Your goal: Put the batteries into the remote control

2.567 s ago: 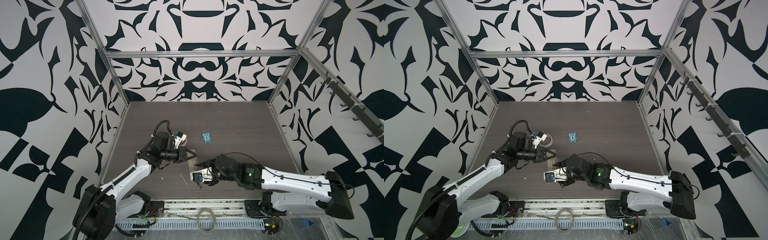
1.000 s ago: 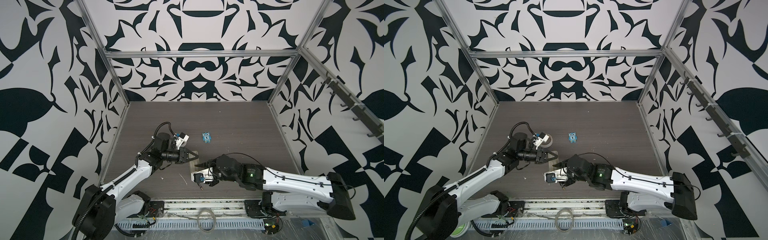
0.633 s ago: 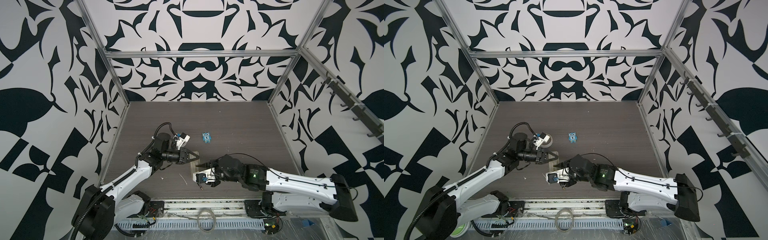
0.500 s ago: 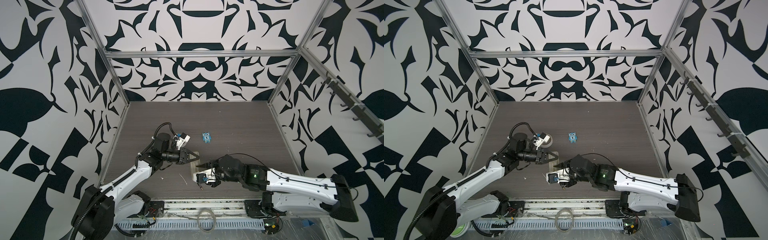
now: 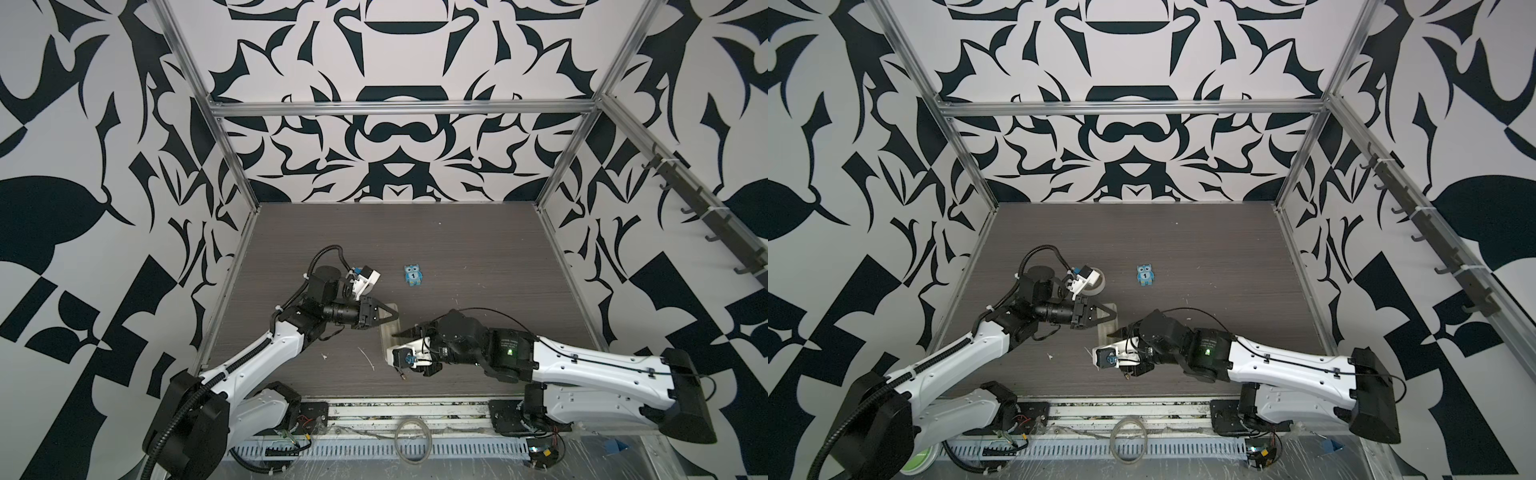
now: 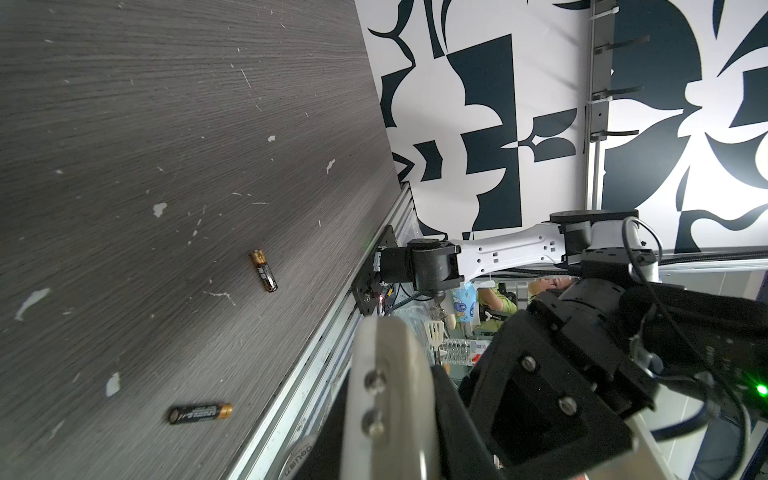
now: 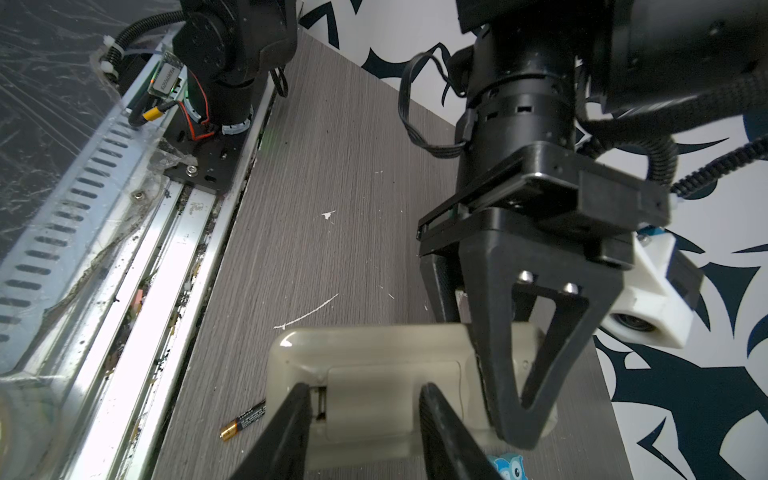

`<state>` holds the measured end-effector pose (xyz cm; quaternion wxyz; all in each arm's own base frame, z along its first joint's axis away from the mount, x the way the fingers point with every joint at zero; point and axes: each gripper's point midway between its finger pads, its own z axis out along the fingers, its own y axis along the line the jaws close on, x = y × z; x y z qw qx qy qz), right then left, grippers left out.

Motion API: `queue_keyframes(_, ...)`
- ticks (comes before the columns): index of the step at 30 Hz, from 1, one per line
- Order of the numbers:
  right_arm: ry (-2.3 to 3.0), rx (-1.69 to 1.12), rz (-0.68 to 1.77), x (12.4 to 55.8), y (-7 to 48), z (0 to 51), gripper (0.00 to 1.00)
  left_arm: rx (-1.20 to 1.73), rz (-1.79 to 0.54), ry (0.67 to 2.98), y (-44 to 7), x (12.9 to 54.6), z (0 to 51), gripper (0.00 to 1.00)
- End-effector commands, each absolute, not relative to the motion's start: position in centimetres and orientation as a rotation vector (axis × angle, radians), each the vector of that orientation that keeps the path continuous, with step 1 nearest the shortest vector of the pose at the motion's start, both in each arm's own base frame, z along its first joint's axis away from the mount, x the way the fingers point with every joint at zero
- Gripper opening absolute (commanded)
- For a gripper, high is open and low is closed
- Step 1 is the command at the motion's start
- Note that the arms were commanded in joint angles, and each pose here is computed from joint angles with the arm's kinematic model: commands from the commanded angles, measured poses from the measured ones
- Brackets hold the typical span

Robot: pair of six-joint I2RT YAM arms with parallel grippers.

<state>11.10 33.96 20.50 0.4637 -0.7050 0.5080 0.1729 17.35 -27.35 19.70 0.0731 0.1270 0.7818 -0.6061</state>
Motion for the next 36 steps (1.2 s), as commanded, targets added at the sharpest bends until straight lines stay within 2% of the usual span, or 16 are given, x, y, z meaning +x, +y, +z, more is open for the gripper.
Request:
queue_keyframes(1,1.267,-1.728,0.398,11.5,33.9,20.1,0.47,0.429,-1.857,2.294,-27.5,16.8,20.8,0.00)
queue_keyframes(36,1.244,-1.623,0.081,15.6,33.9,20.5,0.39,0.451,-1.875,2.305,-28.1,16.8,20.7,0.00)
